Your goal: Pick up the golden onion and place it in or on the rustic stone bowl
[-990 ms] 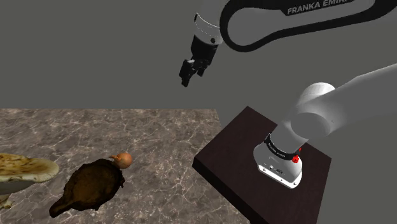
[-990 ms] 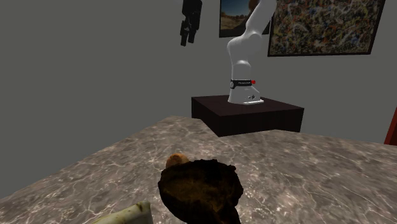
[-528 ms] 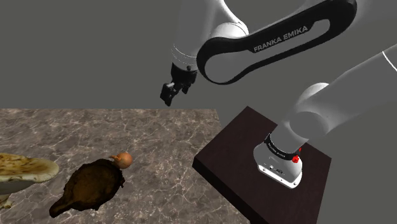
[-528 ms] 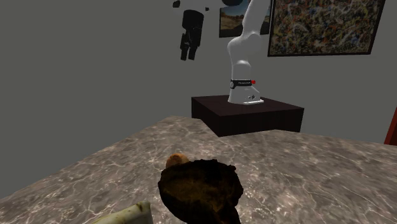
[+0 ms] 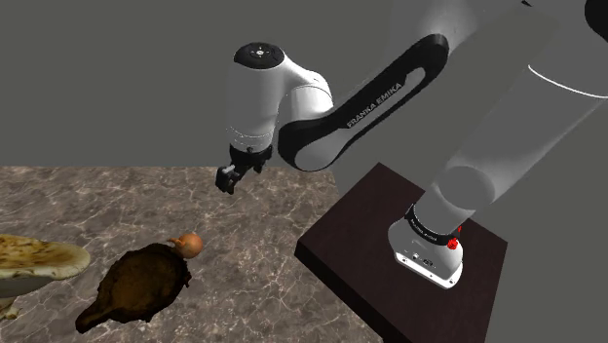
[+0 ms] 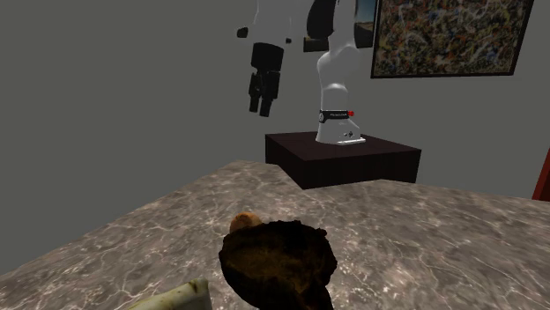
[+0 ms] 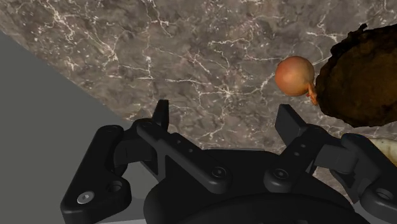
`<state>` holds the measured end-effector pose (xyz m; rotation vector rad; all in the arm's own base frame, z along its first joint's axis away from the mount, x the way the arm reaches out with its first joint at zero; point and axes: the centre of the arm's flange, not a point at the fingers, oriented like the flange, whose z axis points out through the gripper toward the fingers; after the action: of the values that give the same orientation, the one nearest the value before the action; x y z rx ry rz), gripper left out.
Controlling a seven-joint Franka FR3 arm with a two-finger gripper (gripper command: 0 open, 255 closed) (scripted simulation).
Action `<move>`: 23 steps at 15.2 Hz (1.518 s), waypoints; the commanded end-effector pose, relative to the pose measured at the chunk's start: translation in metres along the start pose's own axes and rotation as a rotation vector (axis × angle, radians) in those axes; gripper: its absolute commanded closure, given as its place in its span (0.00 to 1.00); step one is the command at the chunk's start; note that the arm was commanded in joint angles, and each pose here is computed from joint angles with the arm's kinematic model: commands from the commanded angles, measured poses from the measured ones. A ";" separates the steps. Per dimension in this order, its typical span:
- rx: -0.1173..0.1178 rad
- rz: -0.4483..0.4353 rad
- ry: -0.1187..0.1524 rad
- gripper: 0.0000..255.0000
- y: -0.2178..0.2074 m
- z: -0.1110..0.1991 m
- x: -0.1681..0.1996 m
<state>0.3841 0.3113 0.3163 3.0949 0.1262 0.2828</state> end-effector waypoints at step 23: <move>-0.063 0.031 -0.002 0.00 -0.149 0.220 0.021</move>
<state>0.4345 0.4555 0.1055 3.0351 0.0624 0.2845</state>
